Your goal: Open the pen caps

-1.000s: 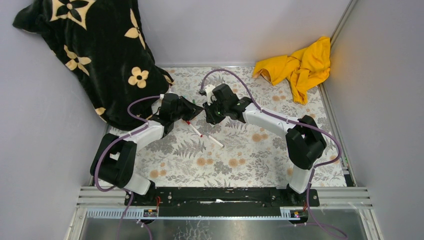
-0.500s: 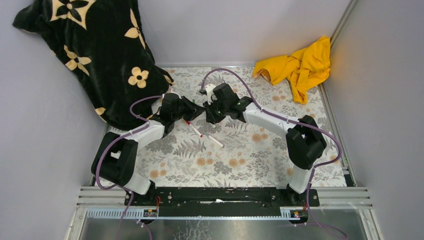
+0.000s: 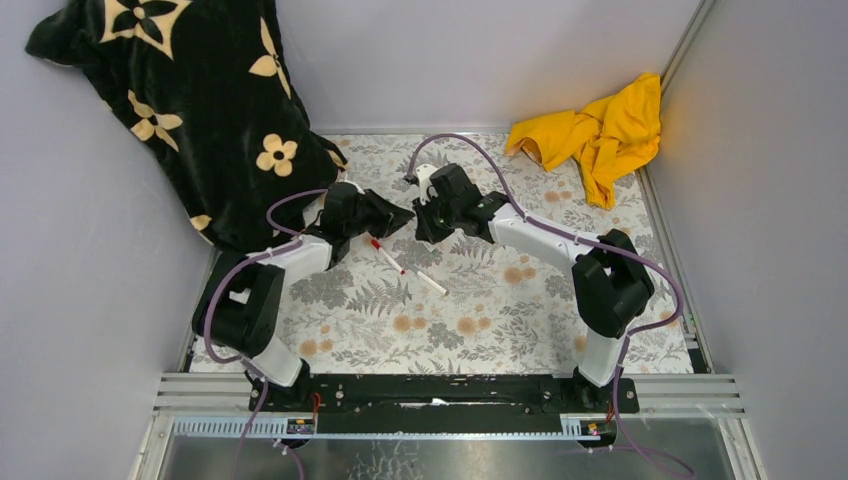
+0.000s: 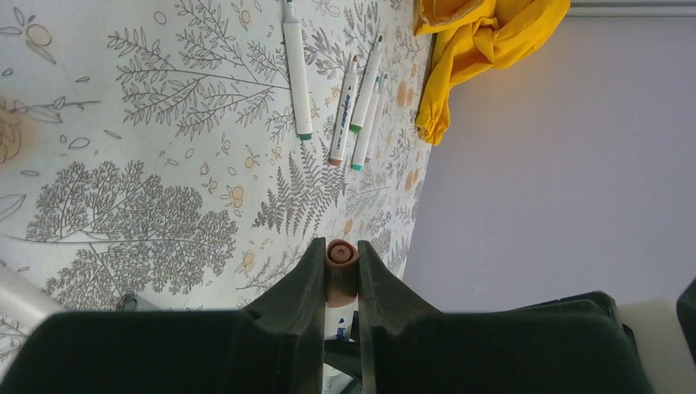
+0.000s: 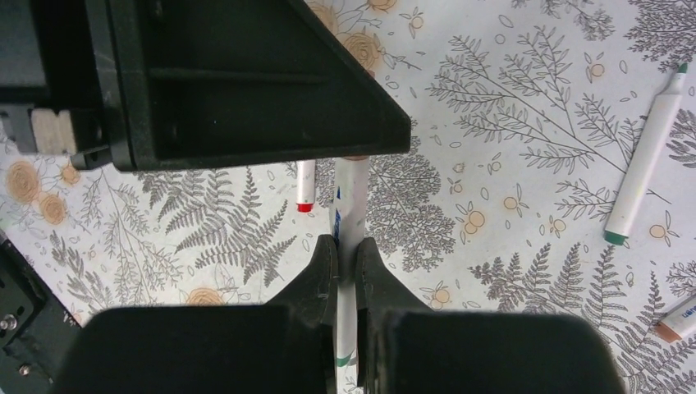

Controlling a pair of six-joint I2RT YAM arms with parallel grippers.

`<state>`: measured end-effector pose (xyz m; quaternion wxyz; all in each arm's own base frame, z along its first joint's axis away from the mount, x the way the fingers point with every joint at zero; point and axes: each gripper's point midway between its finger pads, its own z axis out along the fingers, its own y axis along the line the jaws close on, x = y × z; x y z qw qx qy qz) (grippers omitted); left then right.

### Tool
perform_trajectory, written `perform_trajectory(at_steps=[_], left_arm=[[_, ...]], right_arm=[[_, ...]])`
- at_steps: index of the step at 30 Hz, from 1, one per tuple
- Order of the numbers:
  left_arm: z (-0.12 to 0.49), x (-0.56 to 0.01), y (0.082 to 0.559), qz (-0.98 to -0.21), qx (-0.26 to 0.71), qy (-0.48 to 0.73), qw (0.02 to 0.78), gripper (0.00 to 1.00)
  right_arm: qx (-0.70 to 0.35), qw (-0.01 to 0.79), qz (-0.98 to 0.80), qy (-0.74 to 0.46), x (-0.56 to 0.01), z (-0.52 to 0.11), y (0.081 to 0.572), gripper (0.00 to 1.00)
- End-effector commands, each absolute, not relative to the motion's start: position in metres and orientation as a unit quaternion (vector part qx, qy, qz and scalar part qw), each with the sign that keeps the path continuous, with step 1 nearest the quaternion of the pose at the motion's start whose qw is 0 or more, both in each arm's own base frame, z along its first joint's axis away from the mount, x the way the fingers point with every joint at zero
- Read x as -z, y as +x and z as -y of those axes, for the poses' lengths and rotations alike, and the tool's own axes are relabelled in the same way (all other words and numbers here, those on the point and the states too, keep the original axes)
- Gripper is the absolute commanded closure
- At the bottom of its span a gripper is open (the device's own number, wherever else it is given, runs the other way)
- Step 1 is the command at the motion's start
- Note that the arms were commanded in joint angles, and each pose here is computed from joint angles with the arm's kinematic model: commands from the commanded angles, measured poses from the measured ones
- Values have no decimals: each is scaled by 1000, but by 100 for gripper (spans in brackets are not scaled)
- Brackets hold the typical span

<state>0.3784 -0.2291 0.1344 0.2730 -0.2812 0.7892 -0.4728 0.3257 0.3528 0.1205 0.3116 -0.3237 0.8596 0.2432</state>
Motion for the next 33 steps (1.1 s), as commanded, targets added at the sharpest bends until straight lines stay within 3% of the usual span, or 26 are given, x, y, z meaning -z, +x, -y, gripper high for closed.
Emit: perform_trajectory(at_steps=[1, 10, 25, 33], left_arm=[[223, -164, 418, -756, 515, -262, 307, 100], [180, -122, 472, -790, 450, -253, 330, 100], [142, -125, 498, -818, 373, -240, 366, 100], [95, -84, 474, -871, 206, -273, 352, 100]], right_arm=[[-277, 318, -848, -322, -126, -365, 318, 100], [-254, 293, -870, -304, -108, -326, 305, 100], [-238, 328, -875, -264, -119, -301, 309, 100], [-128, 354, -907, -190, -109, -263, 360, 100]])
